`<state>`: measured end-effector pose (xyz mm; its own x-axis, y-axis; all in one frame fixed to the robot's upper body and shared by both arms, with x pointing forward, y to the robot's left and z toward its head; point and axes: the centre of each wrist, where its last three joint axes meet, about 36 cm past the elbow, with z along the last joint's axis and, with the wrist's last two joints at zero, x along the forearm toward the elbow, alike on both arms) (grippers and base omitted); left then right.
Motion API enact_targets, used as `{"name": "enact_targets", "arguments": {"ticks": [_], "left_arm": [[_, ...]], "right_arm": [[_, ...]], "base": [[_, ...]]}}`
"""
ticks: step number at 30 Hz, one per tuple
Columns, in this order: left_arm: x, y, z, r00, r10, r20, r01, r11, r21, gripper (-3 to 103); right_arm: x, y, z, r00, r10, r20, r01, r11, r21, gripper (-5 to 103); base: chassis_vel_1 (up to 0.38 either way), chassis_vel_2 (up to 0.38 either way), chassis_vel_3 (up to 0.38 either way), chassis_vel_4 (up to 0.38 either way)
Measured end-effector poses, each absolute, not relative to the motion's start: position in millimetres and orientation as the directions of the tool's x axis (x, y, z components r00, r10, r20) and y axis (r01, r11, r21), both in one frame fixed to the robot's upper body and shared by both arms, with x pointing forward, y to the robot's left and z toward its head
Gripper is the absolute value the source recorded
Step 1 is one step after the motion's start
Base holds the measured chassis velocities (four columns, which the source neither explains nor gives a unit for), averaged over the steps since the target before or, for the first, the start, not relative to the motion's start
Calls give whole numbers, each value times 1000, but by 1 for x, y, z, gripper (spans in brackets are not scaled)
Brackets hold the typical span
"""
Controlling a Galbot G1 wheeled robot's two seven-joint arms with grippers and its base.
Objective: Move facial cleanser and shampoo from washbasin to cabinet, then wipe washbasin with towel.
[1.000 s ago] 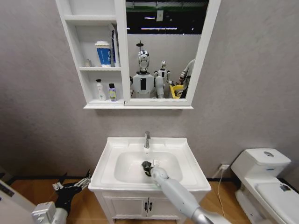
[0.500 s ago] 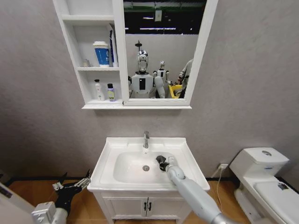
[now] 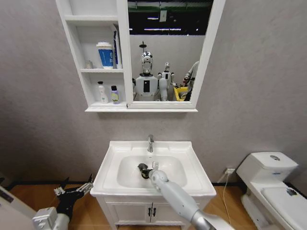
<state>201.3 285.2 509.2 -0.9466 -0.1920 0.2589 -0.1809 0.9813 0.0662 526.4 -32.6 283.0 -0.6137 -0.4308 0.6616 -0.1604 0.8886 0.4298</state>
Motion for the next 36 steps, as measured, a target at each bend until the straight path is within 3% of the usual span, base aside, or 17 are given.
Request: {"name": "enact_targets", "arguments": {"ticks": [3,5,11,17,20,24,26,36], "left_arm": [[201,285,509,-947,-192,259,-181,981,66,100],[201,285,509,-947,-192,259,-181,981,66,100],[201,285,509,-947,-192,259,-181,981,66,100],[201,285,509,-947,-192,259,-181,981,66,100],[201,285,509,-947,-192,259,-181,981,66,100],[201,285,509,-947,-192,259,-181,981,66,100],[201,285,509,-947,-192,259,-181,981,66,100],[201,285,509,-947,-192,259,-181,981,66,100]], "right_arm": [[528,-51,277,-638,-370,676,-135,917,375,7],[525,-86,269,-668,-296,683,-127,949,288,7],[519,-154,266,-688,-174,705,-35,978,206,7],[508,-231,276,-778,-31,627,-33,999,7,7],[510,-246,283,-789,-18,614,-35,999,-17,7],[515,-232,283,-764,-40,644,-21,999,37,7],[521,-183,272,-700,-114,705,-6,988,153,7],[532,-86,258,-601,-252,759,-50,959,278,7]], "base": [[0,0,0,0],[0,0,0,0],[0,0,0,0],[0,0,0,0],[0,0,0,0],[0,0,0,0],[0,0,0,0],[0,0,0,0]]}}
